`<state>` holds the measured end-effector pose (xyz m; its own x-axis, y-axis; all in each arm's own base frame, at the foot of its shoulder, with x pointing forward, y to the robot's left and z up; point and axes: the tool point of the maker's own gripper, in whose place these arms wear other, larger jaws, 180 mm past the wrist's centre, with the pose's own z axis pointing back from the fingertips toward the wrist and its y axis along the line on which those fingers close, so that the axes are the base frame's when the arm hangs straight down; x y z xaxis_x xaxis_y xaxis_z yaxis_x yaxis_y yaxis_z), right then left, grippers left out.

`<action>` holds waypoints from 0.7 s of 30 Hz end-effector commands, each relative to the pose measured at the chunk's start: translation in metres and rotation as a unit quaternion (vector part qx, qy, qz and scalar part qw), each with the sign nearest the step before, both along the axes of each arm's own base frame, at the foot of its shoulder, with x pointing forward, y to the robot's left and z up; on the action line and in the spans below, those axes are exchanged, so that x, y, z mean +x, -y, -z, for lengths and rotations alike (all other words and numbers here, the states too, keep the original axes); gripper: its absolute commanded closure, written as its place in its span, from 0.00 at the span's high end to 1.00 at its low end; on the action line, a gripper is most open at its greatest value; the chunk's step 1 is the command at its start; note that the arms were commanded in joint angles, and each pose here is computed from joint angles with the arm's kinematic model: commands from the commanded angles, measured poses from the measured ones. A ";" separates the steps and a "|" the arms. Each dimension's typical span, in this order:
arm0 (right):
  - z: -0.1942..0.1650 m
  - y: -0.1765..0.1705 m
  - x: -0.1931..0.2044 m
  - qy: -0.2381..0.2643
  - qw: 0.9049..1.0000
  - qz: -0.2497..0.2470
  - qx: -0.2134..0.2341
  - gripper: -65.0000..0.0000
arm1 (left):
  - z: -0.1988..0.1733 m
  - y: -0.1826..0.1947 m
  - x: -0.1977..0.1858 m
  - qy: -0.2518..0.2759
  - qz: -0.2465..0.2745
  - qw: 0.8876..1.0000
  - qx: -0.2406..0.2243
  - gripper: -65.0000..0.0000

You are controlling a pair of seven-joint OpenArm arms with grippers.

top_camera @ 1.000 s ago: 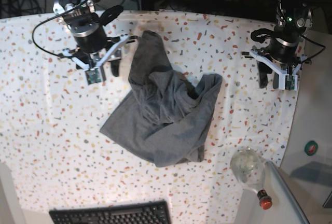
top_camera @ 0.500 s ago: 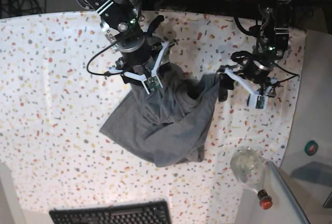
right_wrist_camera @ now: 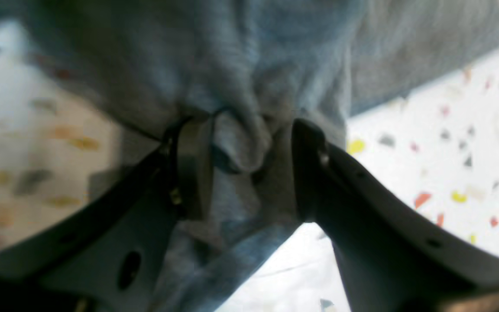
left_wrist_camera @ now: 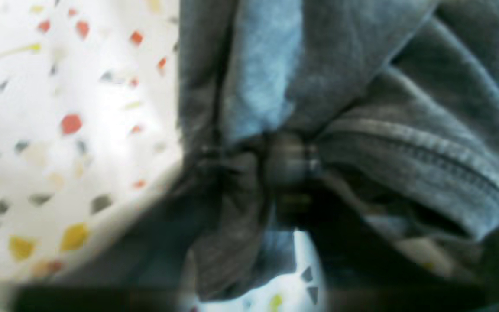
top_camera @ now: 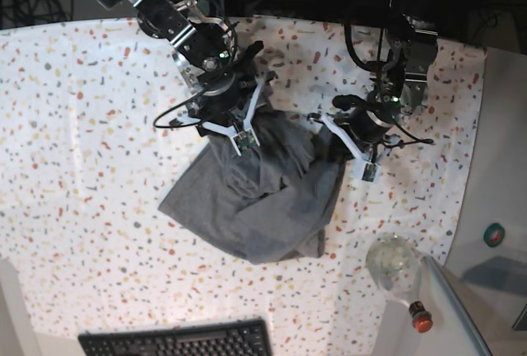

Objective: Layout the t-shirt on the table in an organized manner, then fold the t-shirt properly
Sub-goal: 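Reach both grippers down and grasp the crumpled grey t-shirt, then lift the t-shirt with both grippers and spread it apart, then lay it down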

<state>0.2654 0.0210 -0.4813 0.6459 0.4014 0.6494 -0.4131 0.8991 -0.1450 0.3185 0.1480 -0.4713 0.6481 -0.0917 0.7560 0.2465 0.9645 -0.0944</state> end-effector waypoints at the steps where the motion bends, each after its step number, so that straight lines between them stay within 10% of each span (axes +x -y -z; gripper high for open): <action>1: -0.012 0.005 0.019 0.027 1.000 0.014 0.002 0.33 | -0.018 -0.023 0.015 0.032 -0.025 0.999 0.006 0.00; 4: -0.012 0.011 0.019 0.027 0.999 0.022 0.002 0.00 | -0.024 -0.072 0.011 0.036 -0.085 0.996 0.018 0.00; 13: -0.072 0.021 0.007 0.093 0.995 0.012 0.044 0.00 | -0.089 -0.057 0.013 0.054 -0.053 0.996 0.045 0.00; 21: -0.147 0.136 0.102 0.173 0.981 0.085 -0.022 0.00 | -0.170 0.023 0.102 0.133 -0.035 0.990 -0.039 0.00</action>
<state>0.3536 -0.1143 -0.3571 0.5189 0.3455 0.7819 -0.2137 0.9381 -0.2726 0.4145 0.1225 -0.3161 0.4742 0.0095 0.8804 0.2042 0.9715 -0.1205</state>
